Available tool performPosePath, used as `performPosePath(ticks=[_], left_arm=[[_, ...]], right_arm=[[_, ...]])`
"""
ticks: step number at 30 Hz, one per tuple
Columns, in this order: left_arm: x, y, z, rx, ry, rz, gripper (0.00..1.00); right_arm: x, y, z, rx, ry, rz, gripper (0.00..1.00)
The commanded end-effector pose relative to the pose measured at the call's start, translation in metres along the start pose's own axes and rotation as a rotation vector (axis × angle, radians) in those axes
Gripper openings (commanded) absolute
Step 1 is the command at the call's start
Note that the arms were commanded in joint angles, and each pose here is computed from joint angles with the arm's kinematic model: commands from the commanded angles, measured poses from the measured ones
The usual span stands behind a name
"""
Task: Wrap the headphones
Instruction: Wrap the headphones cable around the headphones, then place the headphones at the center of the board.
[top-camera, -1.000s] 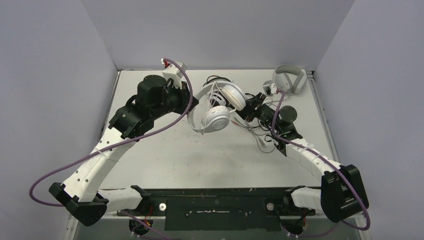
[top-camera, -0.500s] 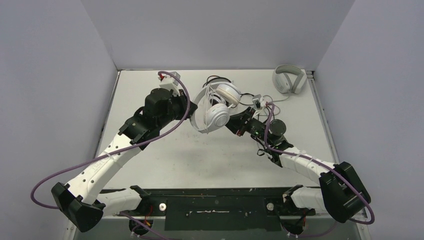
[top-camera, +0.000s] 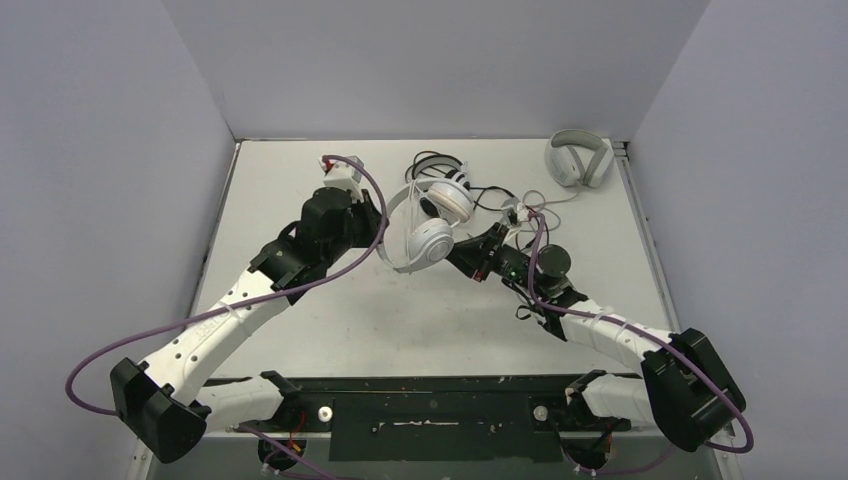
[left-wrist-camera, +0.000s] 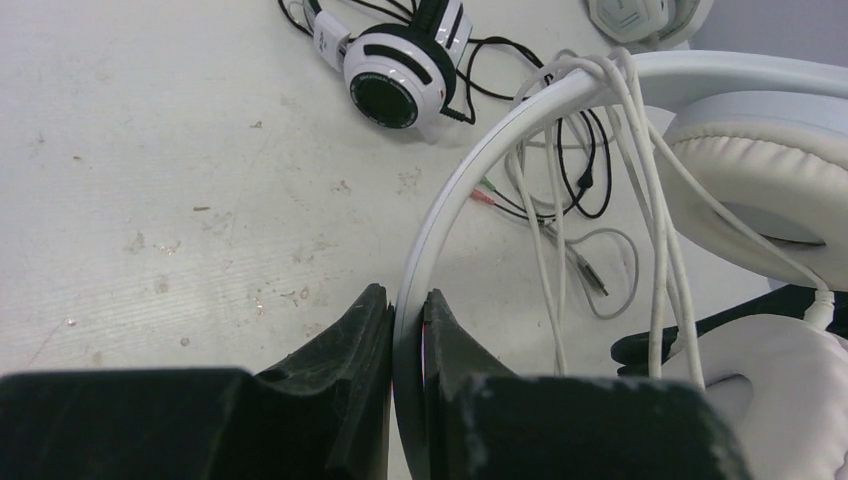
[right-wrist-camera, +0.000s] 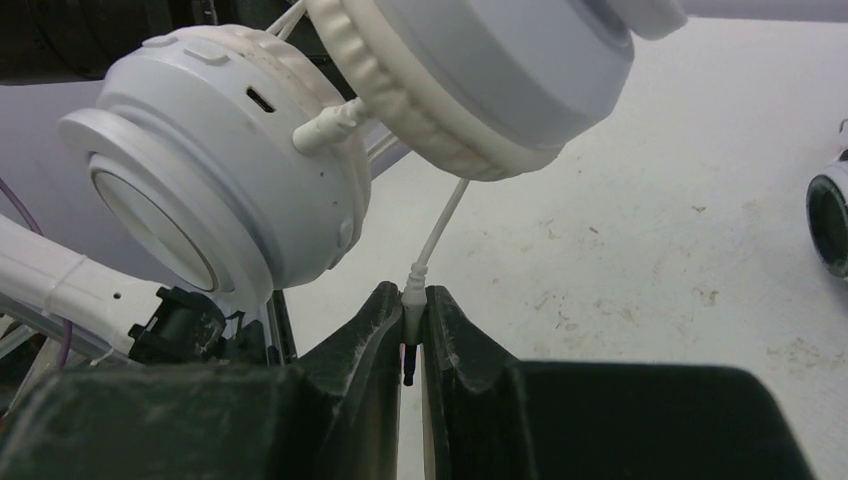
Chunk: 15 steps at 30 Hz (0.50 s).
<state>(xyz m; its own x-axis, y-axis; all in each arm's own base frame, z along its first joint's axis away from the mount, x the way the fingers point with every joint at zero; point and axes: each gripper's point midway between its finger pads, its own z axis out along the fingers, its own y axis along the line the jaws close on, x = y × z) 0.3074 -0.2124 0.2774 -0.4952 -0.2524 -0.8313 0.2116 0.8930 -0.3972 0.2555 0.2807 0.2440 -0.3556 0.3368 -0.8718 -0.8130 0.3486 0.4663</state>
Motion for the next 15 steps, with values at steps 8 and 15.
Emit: performPosePath(ticks=[8,15], left_arm=[[-0.013,0.008,0.015,0.013,-0.158,0.050,0.00],[-0.004,0.039,0.007,-0.086,-0.191,0.170,0.00]], right_arm=[[0.031,-0.008,-0.015,0.078,0.071,0.004,0.25],[0.039,-0.028,-0.038,0.238,0.108,-0.008,0.54]])
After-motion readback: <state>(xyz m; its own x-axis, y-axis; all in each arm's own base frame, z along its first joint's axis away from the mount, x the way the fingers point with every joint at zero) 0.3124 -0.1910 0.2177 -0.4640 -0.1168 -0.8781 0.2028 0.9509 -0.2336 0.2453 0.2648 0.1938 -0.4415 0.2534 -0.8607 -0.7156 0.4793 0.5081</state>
